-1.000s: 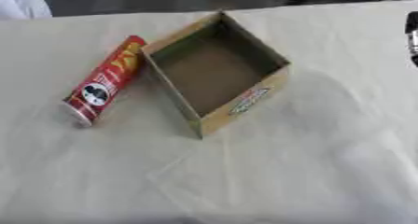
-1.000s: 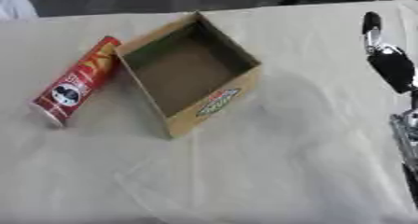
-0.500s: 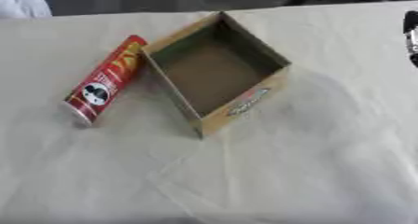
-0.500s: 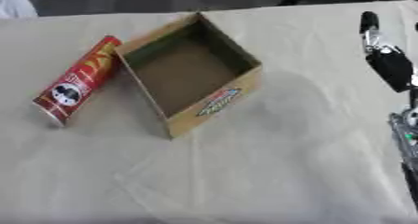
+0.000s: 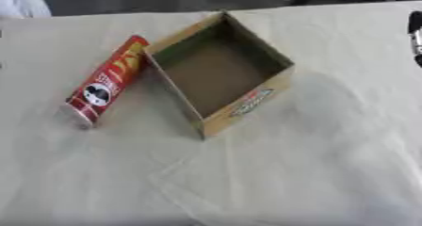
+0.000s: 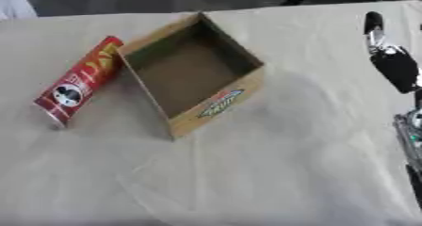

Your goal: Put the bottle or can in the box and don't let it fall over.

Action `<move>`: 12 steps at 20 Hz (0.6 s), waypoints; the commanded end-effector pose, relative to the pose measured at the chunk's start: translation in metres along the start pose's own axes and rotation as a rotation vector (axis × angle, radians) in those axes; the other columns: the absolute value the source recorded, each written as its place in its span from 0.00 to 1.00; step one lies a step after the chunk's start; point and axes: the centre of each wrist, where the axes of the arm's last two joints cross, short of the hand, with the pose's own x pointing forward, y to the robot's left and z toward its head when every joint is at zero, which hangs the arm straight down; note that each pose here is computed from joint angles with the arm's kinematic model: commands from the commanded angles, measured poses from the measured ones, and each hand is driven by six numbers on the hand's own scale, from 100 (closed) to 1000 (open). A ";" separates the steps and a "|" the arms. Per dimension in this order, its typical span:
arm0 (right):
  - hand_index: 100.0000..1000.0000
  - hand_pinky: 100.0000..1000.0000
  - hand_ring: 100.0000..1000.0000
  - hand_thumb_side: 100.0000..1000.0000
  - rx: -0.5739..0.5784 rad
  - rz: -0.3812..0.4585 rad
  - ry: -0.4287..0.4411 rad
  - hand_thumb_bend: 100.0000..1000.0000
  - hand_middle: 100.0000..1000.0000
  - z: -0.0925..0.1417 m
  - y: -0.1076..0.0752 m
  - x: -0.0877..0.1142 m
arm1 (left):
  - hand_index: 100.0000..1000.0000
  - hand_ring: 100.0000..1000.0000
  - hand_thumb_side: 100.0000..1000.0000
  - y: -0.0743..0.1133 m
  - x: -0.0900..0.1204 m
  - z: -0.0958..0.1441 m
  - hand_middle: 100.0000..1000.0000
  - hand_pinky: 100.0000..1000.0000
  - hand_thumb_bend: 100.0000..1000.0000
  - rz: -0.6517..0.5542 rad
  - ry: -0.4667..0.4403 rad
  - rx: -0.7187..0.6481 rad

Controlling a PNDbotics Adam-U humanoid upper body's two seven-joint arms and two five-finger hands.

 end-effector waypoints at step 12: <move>0.86 0.84 0.89 0.35 0.000 0.004 -0.022 0.40 0.81 -0.005 -0.002 0.004 | 0.79 0.92 0.69 -0.009 -0.001 -0.003 0.77 0.73 0.56 -0.018 -0.004 -0.205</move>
